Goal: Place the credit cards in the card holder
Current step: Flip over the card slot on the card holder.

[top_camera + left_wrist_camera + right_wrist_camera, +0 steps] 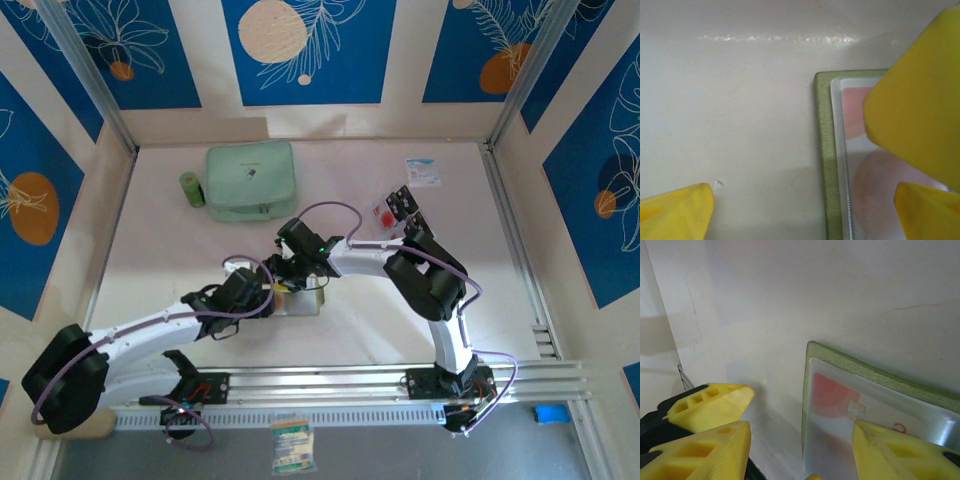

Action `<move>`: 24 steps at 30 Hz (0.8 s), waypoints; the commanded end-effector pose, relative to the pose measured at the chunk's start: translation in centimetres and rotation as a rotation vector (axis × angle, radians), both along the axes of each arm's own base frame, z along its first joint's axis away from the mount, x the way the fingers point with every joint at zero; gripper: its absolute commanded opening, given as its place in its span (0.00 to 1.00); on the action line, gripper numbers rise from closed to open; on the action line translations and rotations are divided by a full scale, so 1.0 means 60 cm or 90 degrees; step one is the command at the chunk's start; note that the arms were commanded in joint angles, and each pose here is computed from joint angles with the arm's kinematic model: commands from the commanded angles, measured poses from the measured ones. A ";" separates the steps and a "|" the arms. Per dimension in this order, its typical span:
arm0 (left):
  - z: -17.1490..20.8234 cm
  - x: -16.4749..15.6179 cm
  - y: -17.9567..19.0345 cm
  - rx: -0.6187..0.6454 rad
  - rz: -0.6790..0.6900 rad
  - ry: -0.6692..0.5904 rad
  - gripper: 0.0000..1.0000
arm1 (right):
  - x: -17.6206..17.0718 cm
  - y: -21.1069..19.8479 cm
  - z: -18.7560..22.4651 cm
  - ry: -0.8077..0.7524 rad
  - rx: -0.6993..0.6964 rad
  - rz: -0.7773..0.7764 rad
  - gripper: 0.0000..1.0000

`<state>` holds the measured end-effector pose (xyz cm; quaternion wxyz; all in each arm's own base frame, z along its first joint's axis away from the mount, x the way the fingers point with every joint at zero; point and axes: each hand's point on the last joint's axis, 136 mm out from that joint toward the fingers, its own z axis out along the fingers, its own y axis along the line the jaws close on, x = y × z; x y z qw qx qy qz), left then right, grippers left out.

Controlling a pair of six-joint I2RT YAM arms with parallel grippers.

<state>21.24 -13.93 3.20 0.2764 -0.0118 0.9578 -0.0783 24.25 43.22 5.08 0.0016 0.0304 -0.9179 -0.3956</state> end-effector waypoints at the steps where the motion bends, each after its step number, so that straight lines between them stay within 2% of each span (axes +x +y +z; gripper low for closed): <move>1: -0.010 0.003 0.001 -0.002 0.014 0.006 0.93 | -0.001 0.000 0.038 0.000 0.030 0.006 0.56; 6: -0.017 0.003 0.003 0.004 0.018 0.014 0.93 | 0.013 -0.027 0.078 -0.031 0.038 -0.005 0.56; 11: -0.018 0.001 0.009 0.007 0.025 0.011 0.93 | 0.036 -0.095 0.108 -0.076 0.007 -0.037 0.56; 15: -0.019 -0.001 0.012 0.008 0.029 0.010 0.93 | 0.066 -0.191 0.120 -0.125 -0.074 -0.074 0.56; 24: -0.024 -0.005 0.015 0.008 0.032 0.013 0.93 | 0.134 -0.445 0.145 -0.242 -0.359 -0.160 0.54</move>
